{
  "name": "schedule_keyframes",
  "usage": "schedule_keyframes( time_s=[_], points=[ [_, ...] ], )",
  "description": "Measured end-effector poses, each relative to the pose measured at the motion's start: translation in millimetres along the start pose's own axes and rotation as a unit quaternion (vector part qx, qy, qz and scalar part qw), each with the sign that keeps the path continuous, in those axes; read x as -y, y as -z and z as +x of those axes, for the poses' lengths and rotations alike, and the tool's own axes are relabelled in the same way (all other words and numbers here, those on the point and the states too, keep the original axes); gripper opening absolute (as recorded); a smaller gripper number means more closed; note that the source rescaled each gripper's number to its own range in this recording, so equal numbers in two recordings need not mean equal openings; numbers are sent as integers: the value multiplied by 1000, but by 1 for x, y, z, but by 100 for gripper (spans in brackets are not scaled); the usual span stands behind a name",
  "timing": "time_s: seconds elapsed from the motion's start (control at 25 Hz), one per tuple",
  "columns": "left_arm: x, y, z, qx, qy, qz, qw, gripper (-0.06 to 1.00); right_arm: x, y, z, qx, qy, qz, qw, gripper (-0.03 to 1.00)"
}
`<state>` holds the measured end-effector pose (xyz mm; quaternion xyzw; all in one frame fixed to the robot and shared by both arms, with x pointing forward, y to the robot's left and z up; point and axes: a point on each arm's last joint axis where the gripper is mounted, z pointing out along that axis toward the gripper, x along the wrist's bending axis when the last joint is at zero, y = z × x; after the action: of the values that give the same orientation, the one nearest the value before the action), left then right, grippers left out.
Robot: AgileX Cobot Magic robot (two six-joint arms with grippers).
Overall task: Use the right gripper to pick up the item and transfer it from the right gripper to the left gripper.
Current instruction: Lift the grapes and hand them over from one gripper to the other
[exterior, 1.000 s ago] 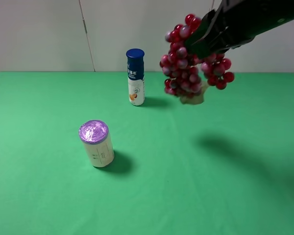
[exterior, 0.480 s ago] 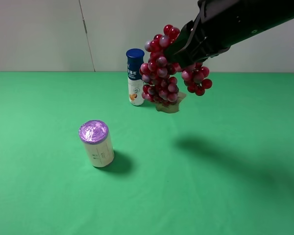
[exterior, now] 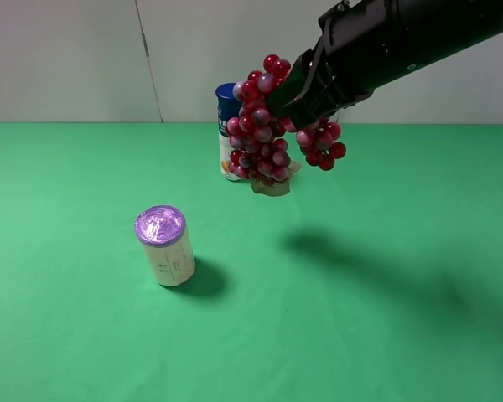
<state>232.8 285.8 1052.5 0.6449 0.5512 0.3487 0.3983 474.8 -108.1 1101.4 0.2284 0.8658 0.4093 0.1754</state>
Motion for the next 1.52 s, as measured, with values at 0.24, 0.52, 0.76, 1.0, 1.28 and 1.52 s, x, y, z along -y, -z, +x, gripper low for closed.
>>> schedule_keyframes(
  time_s=[0.24, 0.52, 0.76, 1.0, 1.28, 1.52],
  points=[
    [-13, 1, -6, 31, -23, -52, 998, 85, -3, -14, -1, -17, 4, 0, 1000, 1],
    [-47, -35, -8, 96, -90, -57, 990, 85, -27, -9, -7, -20, 25, -23, 999, 1],
    [-72, -75, -11, 155, -167, -86, 970, 85, -34, -4, -6, -29, 44, -23, 998, 1],
    [-85, -117, -16, 224, -242, -119, 937, 85, -33, -4, -6, -29, 55, -18, 998, 0],
    [-85, -155, -24, 317, -243, -135, 907, 85, -33, -4, -6, -29, 69, -17, 997, 0],
    [-85, -176, -24, 346, -247, -121, 897, 85, -32, -4, -5, -37, 70, -11, 997, 0]
  ],
)
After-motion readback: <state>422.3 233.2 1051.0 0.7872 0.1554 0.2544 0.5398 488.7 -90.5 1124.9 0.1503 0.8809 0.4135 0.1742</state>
